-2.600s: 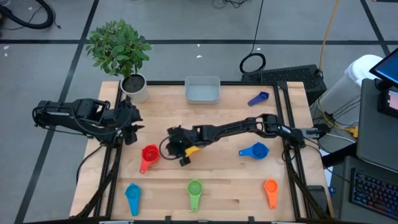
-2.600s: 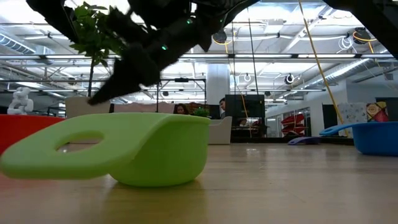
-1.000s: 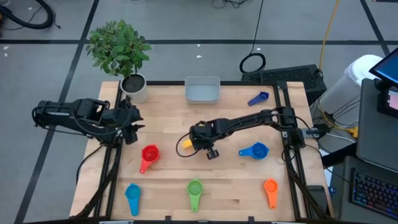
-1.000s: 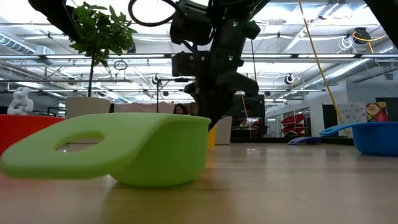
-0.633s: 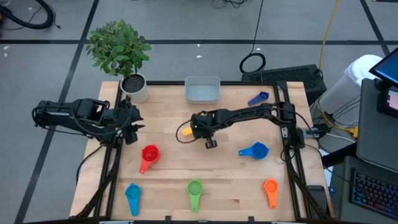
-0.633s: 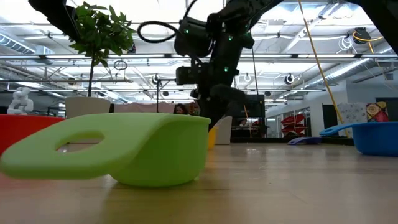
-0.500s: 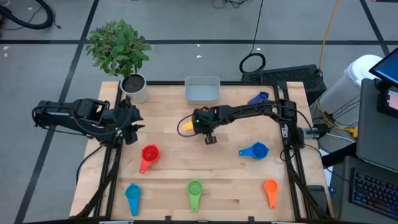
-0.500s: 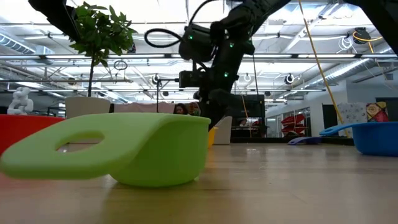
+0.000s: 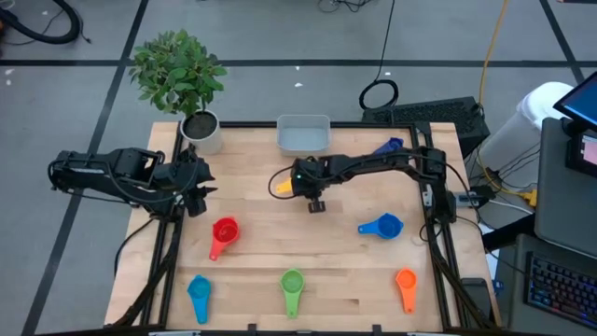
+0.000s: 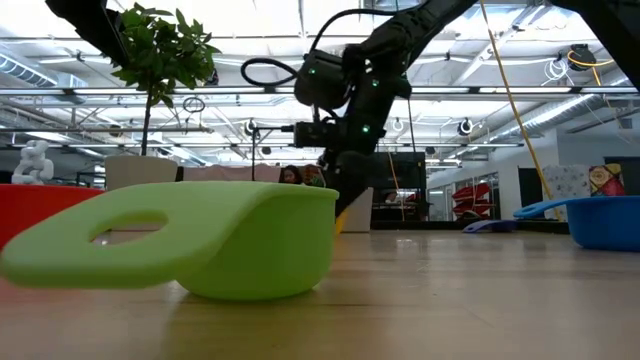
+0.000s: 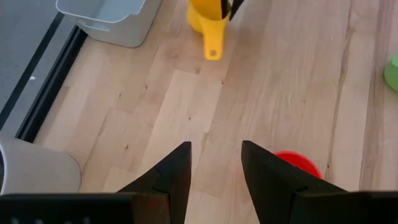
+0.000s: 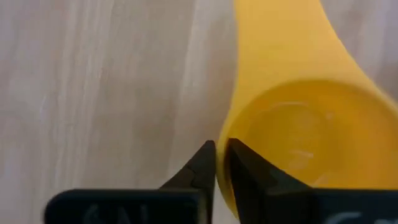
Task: Nest measuring cups in basket
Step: Move the yellow measuring cup to the top of the table, then move the red measuring cup to the middle of the table
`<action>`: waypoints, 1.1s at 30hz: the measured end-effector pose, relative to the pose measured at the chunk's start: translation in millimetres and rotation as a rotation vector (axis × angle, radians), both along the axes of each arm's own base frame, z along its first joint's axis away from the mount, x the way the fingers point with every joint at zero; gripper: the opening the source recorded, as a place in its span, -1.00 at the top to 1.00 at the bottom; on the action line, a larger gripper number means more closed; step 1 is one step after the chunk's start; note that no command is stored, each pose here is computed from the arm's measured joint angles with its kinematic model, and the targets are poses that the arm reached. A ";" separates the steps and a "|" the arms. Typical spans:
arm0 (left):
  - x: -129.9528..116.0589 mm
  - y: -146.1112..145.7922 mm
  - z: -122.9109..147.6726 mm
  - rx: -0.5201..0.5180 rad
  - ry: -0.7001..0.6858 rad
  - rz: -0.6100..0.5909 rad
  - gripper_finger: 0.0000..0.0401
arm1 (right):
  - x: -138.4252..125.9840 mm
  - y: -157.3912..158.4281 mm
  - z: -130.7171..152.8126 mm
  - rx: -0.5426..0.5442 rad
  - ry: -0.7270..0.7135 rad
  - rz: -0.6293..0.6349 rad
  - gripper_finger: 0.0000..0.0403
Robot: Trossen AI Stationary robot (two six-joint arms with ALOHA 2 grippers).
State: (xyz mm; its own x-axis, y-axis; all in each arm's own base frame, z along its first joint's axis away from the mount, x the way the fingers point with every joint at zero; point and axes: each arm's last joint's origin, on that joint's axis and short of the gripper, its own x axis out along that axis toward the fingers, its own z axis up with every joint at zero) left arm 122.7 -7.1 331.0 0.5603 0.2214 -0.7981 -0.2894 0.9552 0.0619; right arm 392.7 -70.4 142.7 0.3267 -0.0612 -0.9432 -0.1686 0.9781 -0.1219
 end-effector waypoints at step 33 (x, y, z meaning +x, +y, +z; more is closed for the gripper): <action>0.7 0.2 0.6 0.018 -0.006 -0.010 0.28 | 23.8 110.4 89.3 0.022 -0.584 0.328 0.09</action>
